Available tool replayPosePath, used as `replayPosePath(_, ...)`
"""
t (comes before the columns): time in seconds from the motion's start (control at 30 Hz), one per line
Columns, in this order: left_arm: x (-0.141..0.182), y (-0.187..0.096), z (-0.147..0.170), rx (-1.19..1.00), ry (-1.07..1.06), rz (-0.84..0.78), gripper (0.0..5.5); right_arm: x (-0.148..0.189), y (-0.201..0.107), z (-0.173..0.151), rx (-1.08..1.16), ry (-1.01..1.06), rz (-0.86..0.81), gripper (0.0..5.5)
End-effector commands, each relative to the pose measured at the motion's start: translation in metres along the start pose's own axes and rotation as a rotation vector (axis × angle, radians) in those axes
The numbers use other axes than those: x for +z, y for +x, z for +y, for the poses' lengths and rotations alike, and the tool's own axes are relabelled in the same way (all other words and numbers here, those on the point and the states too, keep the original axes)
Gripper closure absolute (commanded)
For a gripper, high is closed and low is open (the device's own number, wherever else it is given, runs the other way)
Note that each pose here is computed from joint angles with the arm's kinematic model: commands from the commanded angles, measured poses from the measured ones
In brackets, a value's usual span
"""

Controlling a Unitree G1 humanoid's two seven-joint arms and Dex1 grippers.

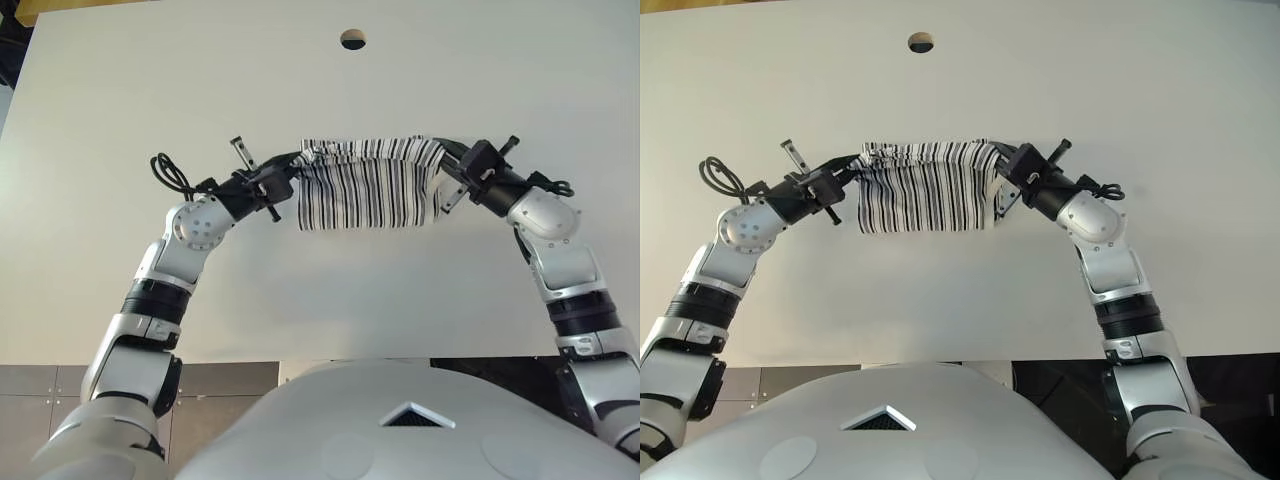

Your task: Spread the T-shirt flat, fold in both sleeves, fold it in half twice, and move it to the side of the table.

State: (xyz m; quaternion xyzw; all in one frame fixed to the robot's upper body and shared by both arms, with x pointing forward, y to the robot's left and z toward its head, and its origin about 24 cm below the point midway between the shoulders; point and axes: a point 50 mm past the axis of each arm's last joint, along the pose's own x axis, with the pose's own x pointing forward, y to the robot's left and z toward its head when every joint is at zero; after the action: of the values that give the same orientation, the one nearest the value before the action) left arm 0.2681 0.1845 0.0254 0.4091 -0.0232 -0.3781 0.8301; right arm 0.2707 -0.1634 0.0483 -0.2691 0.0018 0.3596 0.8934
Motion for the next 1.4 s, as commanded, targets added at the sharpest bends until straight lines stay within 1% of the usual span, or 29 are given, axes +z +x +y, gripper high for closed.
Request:
replayPosePath(0.03,-0.008,0.01,-0.002,-0.01,0.035,0.034,5.4,-0.007,0.014,-0.013,-0.061,-0.025,0.036,5.37)
replayPosePath(0.1,-0.006,0.018,-0.001,-0.007,0.059,0.017,5.4,-0.009,0.023,-0.017,-0.093,-0.031,0.042,5.37)
replayPosePath(0.13,-0.005,0.022,0.0,-0.007,0.063,0.008,5.07,-0.009,0.028,-0.019,-0.11,-0.044,0.044,5.01)
replayPosePath(0.27,-0.004,0.031,0.0,0.023,0.062,-0.004,4.36,-0.009,0.042,-0.019,-0.121,-0.077,0.038,4.21)
replayPosePath(0.3,-0.004,0.033,0.002,0.046,0.057,-0.006,4.26,-0.009,0.044,-0.018,-0.122,-0.079,0.036,4.08)
replayPosePath(0.4,-0.003,0.033,0.016,0.156,0.022,-0.011,3.74,-0.008,0.046,-0.024,-0.153,-0.095,0.03,3.51)
replayPosePath(0.47,-0.003,0.033,0.027,0.254,-0.012,-0.003,3.51,-0.007,0.046,-0.032,-0.191,-0.117,0.028,3.24)
replayPosePath(0.5,-0.004,0.034,0.031,0.291,-0.022,0.007,3.28,-0.007,0.046,-0.035,-0.208,-0.13,0.028,2.98)
replayPosePath(0.57,-0.011,0.038,0.038,0.364,-0.015,0.077,2.99,0.006,0.048,-0.036,-0.213,-0.172,-0.04,2.75)
replayPosePath(0.6,-0.014,0.039,0.04,0.383,-0.002,0.108,2.79,0.013,0.048,-0.035,-0.21,-0.193,-0.075,2.75)
replayPosePath(0.67,-0.029,0.037,0.042,0.416,0.082,0.236,2.54,0.03,0.052,-0.025,-0.16,-0.231,-0.16,2.75)
replayPosePath(0.77,-0.042,0.036,0.04,0.43,0.164,0.35,2.01,0.037,0.062,0.001,-0.017,-0.255,-0.196,2.75)
replayPosePath(0.83,-0.045,0.035,0.04,0.473,0.161,0.383,1.73,0.03,0.074,0.017,0.089,-0.226,-0.145,2.75)
replayPosePath(0.87,-0.043,0.037,0.043,0.535,0.127,0.373,1.55,0.018,0.083,0.022,0.122,-0.174,-0.068,2.75)
replayPosePath(0.9,-0.04,0.038,0.046,0.605,0.075,0.354,1.55,0.006,0.089,0.025,0.144,-0.129,0.014,2.75)
replayPosePath(0.97,-0.025,0.043,0.052,0.749,-0.031,0.234,1.55,-0.023,0.091,0.03,0.162,-0.02,0.207,2.75)
replayPosePath(1.0,-0.019,0.044,0.054,0.811,-0.108,0.182,1.55,-0.036,0.088,0.031,0.147,0.044,0.285,2.75)
replayPosePath(1.07,-0.013,0.046,0.054,0.898,-0.234,0.115,1.55,-0.055,0.078,0.028,0.083,0.181,0.383,2.75)
replayPosePath(1.13,-0.012,0.045,0.051,0.968,-0.328,0.085,1.55,-0.068,0.067,0.015,-0.065,0.317,0.429,2.75)
replayPosePath(1.2,-0.012,0.042,0.045,1.014,-0.398,0.056,1.55,-0.081,0.047,-0.011,-0.301,0.439,0.466,2.75)
replayPosePath(1.27,-0.012,0.039,0.04,1.033,-0.418,0.03,1.55,-0.099,0.009,-0.047,-0.605,0.485,0.506,2.75)
replayPosePath(1.33,-0.01,0.029,0.038,1.088,-0.358,-0.003,1.55,-0.113,-0.041,-0.077,-0.897,0.411,0.537,2.75)
replayPosePath(1.4,-0.005,0.018,0.036,1.153,-0.338,-0.059,1.55,-0.122,-0.085,-0.089,-1.129,0.388,0.546,2.75)
